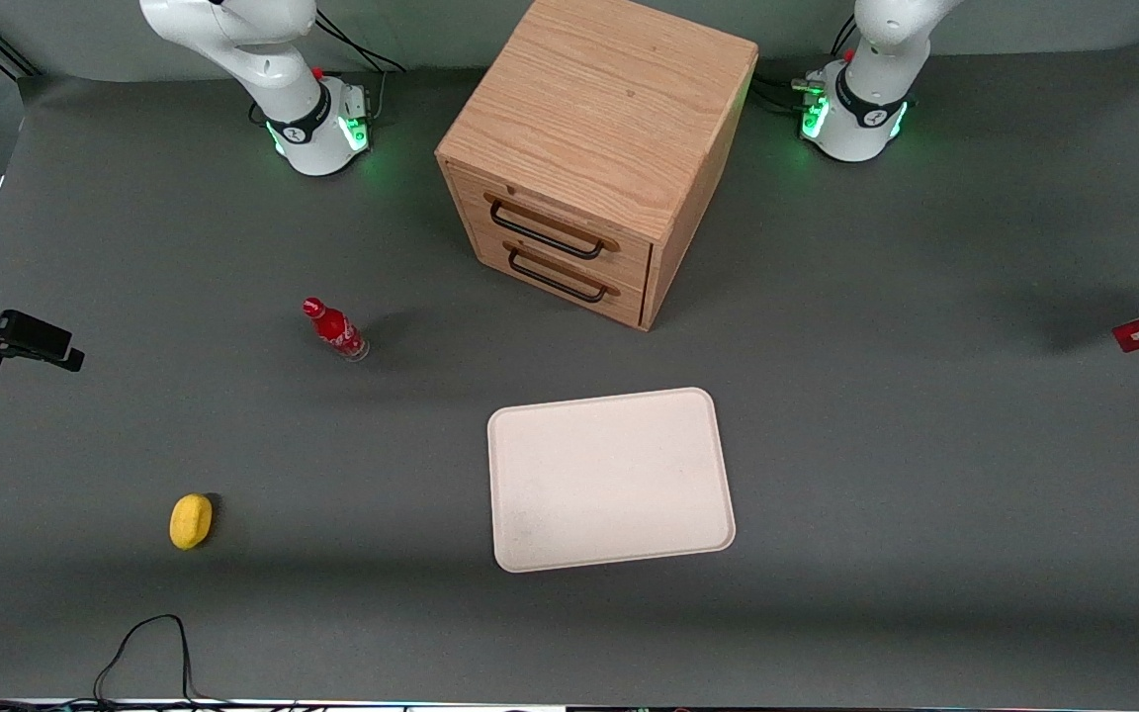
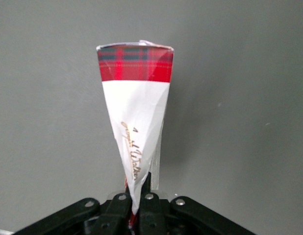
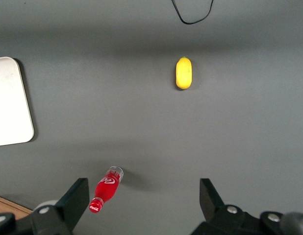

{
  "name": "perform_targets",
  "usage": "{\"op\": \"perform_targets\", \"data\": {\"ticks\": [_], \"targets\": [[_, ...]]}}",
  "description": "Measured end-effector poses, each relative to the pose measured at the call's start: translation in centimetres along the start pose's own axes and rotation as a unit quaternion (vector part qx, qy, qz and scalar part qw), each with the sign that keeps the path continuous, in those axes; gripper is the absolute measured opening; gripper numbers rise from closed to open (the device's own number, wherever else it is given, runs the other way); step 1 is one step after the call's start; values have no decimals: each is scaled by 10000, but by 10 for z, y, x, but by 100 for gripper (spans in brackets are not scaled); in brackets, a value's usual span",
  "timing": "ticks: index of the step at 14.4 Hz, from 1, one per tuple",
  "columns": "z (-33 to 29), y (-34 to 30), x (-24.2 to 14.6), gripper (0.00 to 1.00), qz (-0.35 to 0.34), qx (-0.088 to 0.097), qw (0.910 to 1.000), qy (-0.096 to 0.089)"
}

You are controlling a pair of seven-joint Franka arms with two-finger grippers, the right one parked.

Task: Place red cookie box on tray
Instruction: 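Close the left gripper on the box end and lift it upright, then carry the upright cookie box with the left gripper to the white tray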

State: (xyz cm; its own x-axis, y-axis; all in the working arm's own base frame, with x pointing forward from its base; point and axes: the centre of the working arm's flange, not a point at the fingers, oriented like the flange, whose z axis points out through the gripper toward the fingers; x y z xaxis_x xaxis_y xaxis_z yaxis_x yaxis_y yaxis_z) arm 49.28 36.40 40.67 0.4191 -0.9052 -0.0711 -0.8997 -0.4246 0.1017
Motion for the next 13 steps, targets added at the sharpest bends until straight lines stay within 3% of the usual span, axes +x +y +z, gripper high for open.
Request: {"op": "perform_targets", "data": {"ticks": [4,7,9,13], "targets": [[-98,4,44,3,-698,-261,9972,-79],[-151,15,94,3,-1370,-456,9893,-191],[-178,25,138,3,-1971,-521,9786,-287],[-203,55,268,3,-3213,-435,9451,-418]]}}
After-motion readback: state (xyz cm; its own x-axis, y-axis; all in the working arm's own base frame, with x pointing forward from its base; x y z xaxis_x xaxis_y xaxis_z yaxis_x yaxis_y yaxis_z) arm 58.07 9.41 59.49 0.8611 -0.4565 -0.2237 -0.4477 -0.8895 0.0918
